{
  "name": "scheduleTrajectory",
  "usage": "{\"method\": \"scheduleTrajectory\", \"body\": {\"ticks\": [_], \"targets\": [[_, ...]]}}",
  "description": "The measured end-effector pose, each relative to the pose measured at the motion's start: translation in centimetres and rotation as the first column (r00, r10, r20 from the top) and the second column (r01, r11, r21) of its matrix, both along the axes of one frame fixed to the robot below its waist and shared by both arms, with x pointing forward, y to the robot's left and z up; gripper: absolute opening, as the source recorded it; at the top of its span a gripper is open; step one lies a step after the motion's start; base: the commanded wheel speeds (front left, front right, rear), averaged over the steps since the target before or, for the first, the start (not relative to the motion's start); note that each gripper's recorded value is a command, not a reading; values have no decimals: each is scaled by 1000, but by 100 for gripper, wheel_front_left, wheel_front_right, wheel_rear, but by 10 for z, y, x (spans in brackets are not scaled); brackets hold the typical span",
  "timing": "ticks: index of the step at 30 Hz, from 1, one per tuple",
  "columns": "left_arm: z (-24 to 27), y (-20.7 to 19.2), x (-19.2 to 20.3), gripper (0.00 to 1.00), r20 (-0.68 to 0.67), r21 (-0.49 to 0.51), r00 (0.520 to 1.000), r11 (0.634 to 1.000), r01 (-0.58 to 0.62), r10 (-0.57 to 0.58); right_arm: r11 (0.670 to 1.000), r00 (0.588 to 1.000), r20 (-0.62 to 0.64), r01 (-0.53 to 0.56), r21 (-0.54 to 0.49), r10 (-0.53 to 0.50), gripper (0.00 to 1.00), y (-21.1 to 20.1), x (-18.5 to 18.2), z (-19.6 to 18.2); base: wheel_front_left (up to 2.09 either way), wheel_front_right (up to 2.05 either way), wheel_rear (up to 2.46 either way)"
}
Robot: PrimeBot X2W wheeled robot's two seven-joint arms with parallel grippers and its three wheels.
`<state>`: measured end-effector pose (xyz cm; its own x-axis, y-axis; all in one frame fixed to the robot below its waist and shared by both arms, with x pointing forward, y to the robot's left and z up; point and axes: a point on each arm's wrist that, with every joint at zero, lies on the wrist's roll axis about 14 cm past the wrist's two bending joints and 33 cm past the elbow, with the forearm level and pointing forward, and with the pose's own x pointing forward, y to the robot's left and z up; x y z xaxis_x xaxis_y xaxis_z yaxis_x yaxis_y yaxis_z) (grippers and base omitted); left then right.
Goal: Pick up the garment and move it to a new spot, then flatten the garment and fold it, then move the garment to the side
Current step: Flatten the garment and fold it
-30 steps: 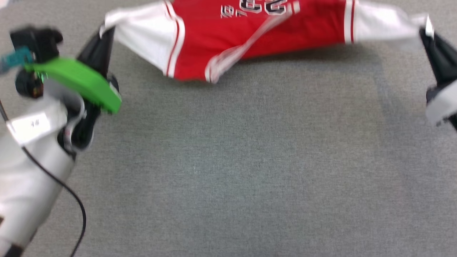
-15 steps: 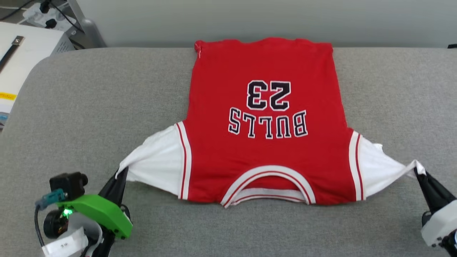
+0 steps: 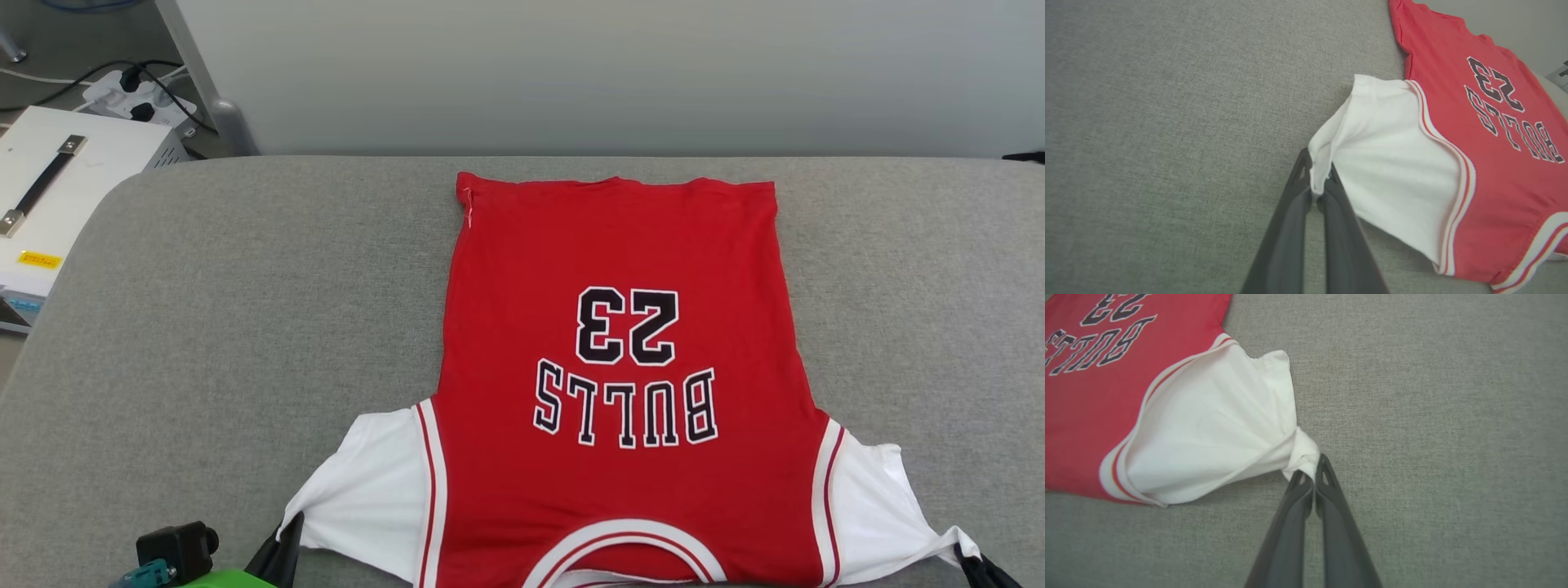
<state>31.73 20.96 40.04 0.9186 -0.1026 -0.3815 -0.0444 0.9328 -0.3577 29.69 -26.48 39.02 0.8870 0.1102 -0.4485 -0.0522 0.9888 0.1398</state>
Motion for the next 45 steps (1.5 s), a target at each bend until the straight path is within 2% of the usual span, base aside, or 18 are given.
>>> {"method": "scheduleTrajectory", "body": {"ticks": [2,3,4,5,12,14,20,23,26,30,32,34,35,38,42,45], "targets": [[0,-2,0,0,0,-4,1000,1000,2,-2,1000,1000,1,6,7,-6,1,0,2,2,0,0,0],[-1,-3,0,0,1,-3,1000,1000,3,-3,1000,1000,1,6,9,-6,20,1,4,3,0,0,0],[-1,-4,0,0,1,-3,1000,1000,4,-4,1000,1000,3,7,7,-7,78,1,5,4,0,0,0],[-1,-4,1,0,2,0,1000,1000,7,-7,1000,1000,5,6,3,-6,100,0,6,5,0,0,0],[5,-14,6,0,30,13,999,1000,28,-29,999,997,82,9,-34,-6,100,-9,29,31,0,0,0],[12,-20,13,0,58,15,998,999,35,-36,997,984,181,6,-72,7,100,-17,58,63,0,0,0],[30,-24,32,0,126,31,991,999,43,-46,989,926,369,-21,-148,75,100,-17,125,143,0,0,0],[39,-28,43,0,162,42,985,998,46,-52,979,892,432,-48,-200,132,100,-8,162,182,0,0,0],[46,-33,56,0,192,42,979,998,54,-62,972,880,439,-92,-216,181,100,9,198,208,0,0,0],[51,-38,72,0,224,51,972,997,62,-72,954,893,374,-160,-254,249,100,36,246,218,0,0,0],[50,-41,78,0,229,43,971,997,59,-67,946,925,275,-188,-263,261,100,43,267,205,0,0,0],[48,-42,84,0,231,50,971,997,57,-67,945,963,99,-223,-240,252,100,47,285,173,0,0,0],[47,-42,86,0,231,52,971,997,57,-67,945,968,22,-237,-227,248,100,48,289,159,0,0,0],[42,-45,94,0,229,46,971,997,55,-64,942,954,-193,-267,-203,229,100,50,306,121,0,0,0],[32,-45,102,0,218,44,974,998,48,-57,947,923,-321,-275,-164,213,100,57,326,92,0,0,0],[22,-45,105,0,200,48,979,998,41,-50,945,883,-425,-286,-156,198,100,63,336,59,0,0,0]]}}
